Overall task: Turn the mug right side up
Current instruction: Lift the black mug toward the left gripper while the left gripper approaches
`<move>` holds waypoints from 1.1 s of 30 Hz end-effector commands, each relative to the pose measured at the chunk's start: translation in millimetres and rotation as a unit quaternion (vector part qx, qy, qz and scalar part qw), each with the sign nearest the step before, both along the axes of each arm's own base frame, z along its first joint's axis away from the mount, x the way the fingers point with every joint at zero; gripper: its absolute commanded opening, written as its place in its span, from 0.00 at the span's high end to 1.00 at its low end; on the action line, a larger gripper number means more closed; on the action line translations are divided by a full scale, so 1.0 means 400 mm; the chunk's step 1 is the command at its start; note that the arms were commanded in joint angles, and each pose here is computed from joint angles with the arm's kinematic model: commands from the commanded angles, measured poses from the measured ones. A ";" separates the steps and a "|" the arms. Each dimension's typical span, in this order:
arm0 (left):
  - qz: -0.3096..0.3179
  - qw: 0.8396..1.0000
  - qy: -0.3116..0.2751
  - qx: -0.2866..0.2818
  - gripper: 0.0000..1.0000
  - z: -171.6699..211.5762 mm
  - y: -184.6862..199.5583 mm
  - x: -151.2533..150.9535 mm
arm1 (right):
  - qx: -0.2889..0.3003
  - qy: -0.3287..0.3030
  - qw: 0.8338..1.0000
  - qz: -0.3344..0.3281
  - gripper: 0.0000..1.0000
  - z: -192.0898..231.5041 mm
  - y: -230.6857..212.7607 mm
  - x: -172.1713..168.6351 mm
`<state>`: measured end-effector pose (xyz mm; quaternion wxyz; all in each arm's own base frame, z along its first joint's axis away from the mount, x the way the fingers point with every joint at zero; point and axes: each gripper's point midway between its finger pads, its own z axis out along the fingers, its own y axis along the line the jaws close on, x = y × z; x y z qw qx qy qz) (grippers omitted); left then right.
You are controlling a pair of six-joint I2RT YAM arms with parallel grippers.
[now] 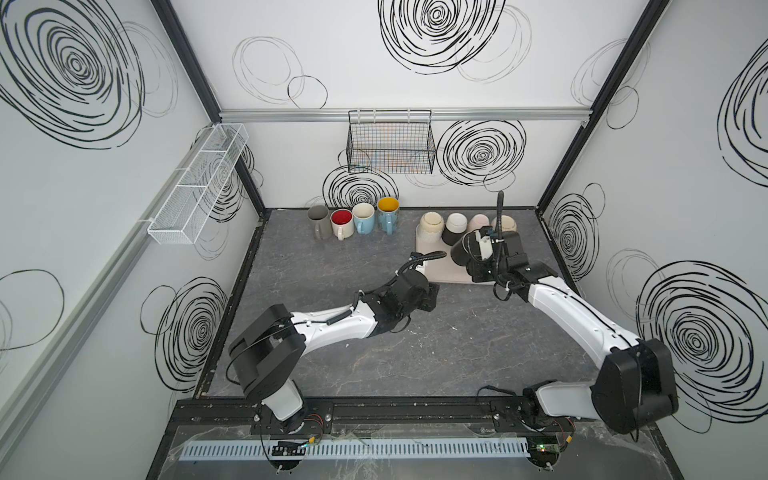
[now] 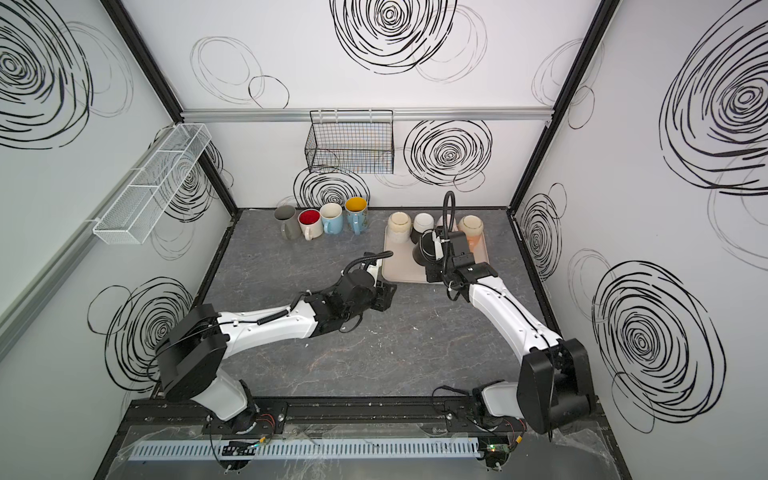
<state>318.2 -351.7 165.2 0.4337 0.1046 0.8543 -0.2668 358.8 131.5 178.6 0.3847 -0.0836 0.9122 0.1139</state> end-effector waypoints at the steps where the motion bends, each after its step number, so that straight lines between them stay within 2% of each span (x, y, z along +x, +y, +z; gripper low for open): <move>1: 0.011 0.998 -0.057 -0.013 0.43 0.099 0.034 0.006 | 0.067 -0.135 0.988 0.030 1.00 0.184 0.038 0.022; 6: 0.014 0.995 -0.098 -0.018 0.41 0.163 0.079 -0.006 | 0.107 -0.184 0.975 0.065 1.00 0.280 0.063 -0.014; 14: 0.009 0.988 -0.144 -0.046 0.39 0.229 0.120 -0.019 | 0.173 -0.217 0.955 0.104 1.00 0.362 0.103 -0.043; 21: 0.006 0.981 -0.147 -0.125 0.37 0.266 0.158 -0.015 | 0.255 -0.220 0.928 0.159 1.00 0.395 0.160 -0.077; 24: -0.008 0.974 -0.148 -0.171 0.37 0.287 0.163 -0.021 | 0.285 -0.226 0.915 0.174 1.00 0.413 0.174 -0.090; 28: -0.035 0.967 -0.155 -0.199 0.36 0.305 0.152 -0.033 | 0.319 -0.219 0.904 0.181 1.00 0.432 0.185 -0.100; 33: -0.081 0.946 -0.156 -0.272 0.36 0.346 0.132 -0.041 | 0.372 -0.205 0.885 0.194 1.00 0.452 0.201 -0.115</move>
